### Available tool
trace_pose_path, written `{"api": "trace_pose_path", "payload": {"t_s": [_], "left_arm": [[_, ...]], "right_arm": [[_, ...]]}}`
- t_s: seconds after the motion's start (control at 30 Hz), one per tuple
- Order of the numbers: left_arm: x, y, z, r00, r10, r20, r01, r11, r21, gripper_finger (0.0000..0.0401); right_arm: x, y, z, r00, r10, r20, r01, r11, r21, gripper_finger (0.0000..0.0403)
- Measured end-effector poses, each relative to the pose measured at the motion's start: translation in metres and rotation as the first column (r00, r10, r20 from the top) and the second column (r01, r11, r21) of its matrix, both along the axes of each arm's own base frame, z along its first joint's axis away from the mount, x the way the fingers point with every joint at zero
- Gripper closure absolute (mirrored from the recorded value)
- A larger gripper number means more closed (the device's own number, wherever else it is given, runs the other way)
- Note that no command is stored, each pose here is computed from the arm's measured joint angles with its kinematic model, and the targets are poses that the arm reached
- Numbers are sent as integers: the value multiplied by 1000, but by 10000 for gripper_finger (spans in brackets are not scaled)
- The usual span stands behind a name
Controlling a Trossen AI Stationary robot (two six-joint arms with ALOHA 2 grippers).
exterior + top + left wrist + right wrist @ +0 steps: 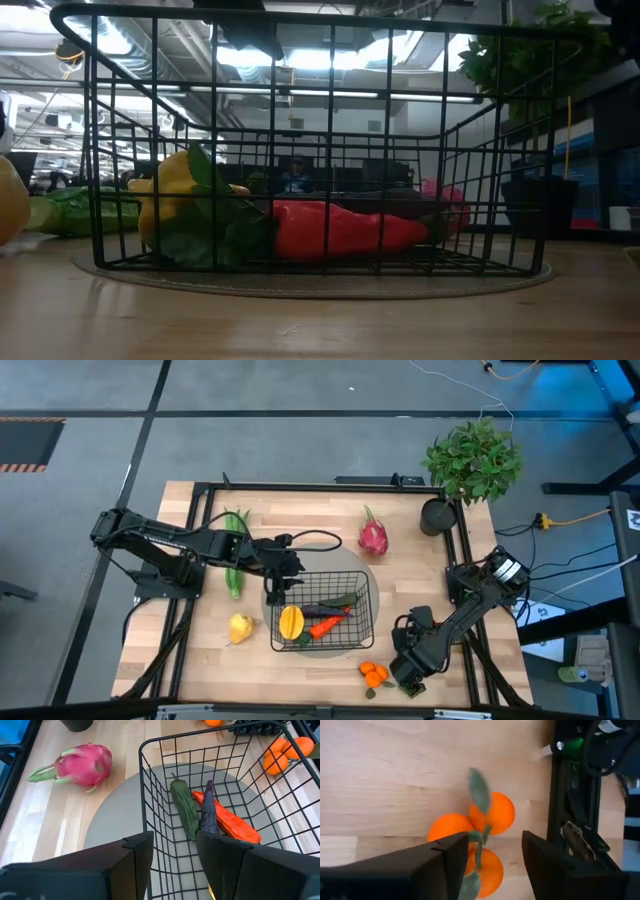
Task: Build produce basket
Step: Put the top tangerines into the wire basket
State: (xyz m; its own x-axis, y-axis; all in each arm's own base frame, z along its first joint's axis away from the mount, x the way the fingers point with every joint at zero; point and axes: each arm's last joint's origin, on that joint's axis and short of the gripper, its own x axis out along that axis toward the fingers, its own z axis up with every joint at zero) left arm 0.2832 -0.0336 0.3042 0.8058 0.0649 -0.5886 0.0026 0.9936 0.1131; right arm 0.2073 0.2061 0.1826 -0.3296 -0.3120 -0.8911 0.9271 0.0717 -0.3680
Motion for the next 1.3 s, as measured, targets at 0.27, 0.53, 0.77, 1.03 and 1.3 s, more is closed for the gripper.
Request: {"api": "trace_pose_path", "payload": {"t_s": [0.27, 0.53, 0.77, 1.03, 1.3], "left_arm": [[0, 0, 0, 1000, 0, 0, 0, 1000, 0, 263], [0, 0, 0, 1000, 0, 0, 0, 1000, 0, 263], [0, 0, 0, 1000, 0, 0, 0, 1000, 0, 263], [0, 0, 0, 1000, -15, -1, 15, 1000, 21, 263], [0, 0, 0, 1000, -16, -1, 16, 1000, 21, 263]], "right_arm": [[6, 3, -3, 995, 22, 93, -23, 1000, 9, 261], [-1, -3, -22, 996, -30, 83, 31, 1000, -7, 262], [-1, -3, -29, 993, -37, 110, 34, 999, 23, 262], [2, 0, -25, 992, -37, 117, 33, 999, 34, 263], [2, 0, -26, 992, -40, 115, 36, 998, 42, 336]]}}
